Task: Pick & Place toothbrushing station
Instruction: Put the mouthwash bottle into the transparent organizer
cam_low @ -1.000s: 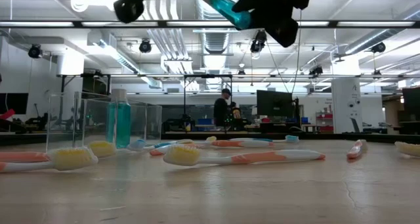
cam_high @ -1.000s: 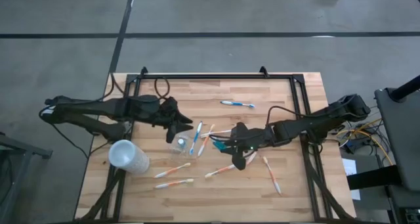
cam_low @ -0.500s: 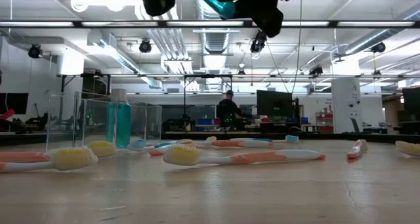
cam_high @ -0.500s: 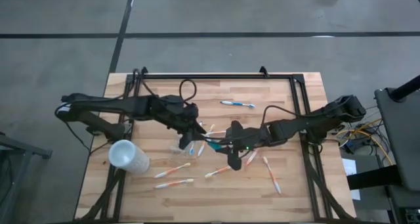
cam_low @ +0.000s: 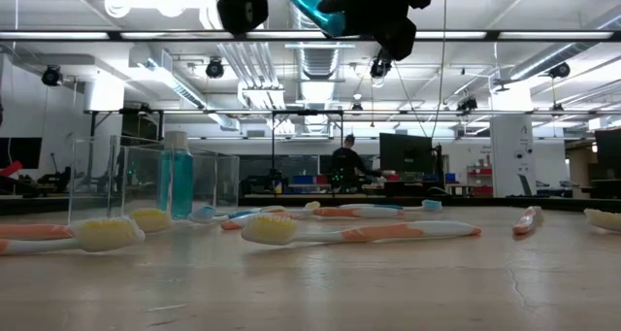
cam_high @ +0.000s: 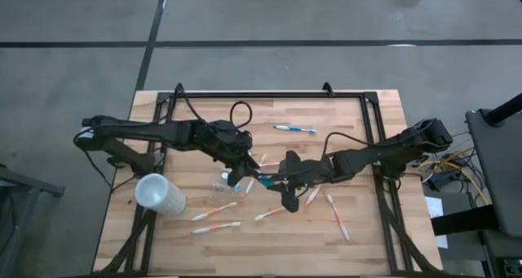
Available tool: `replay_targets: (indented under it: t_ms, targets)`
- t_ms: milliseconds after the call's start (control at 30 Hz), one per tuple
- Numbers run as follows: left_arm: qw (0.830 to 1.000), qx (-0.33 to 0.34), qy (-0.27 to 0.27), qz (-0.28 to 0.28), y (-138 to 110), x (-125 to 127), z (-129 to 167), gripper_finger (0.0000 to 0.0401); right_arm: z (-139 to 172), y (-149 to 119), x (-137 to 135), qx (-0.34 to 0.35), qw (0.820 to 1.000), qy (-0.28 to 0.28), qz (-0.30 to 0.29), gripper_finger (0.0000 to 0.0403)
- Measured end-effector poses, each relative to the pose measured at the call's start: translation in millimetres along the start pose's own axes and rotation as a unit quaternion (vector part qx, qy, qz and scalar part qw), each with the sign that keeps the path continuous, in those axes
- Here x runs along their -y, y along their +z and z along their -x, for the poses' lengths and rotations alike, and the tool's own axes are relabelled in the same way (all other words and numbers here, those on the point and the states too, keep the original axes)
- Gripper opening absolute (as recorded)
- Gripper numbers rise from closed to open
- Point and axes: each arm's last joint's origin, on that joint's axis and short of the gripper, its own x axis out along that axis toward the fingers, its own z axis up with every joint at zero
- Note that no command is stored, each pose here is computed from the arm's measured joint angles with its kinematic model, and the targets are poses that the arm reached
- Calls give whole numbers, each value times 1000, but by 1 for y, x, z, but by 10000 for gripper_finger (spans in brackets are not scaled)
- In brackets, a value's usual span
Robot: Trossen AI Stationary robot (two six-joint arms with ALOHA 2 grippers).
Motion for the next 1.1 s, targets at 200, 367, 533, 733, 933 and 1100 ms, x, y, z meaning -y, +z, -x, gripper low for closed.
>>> replay_targets:
  t_ms: [200,367,533,733,933,1100]
  targets:
    - [1000,-5,4,1,-1,-1,-2,145,0,1,3,7,1000,-13,0,111]
    - [1000,-26,14,7,-5,-3,-2,145,-1,2,3,7,1000,-15,-1,111]
    - [999,-28,17,5,-6,-4,-2,145,-1,2,4,8,1000,-16,-2,111]
    - [999,-26,18,3,-6,-4,-2,145,-1,4,3,16,1000,-13,-3,111]
    - [999,-23,22,1,-5,-4,-2,145,-1,4,3,17,1000,-12,2,111]
    - [1000,-10,23,-3,-3,-3,-2,145,0,4,3,16,1000,-10,3,111]
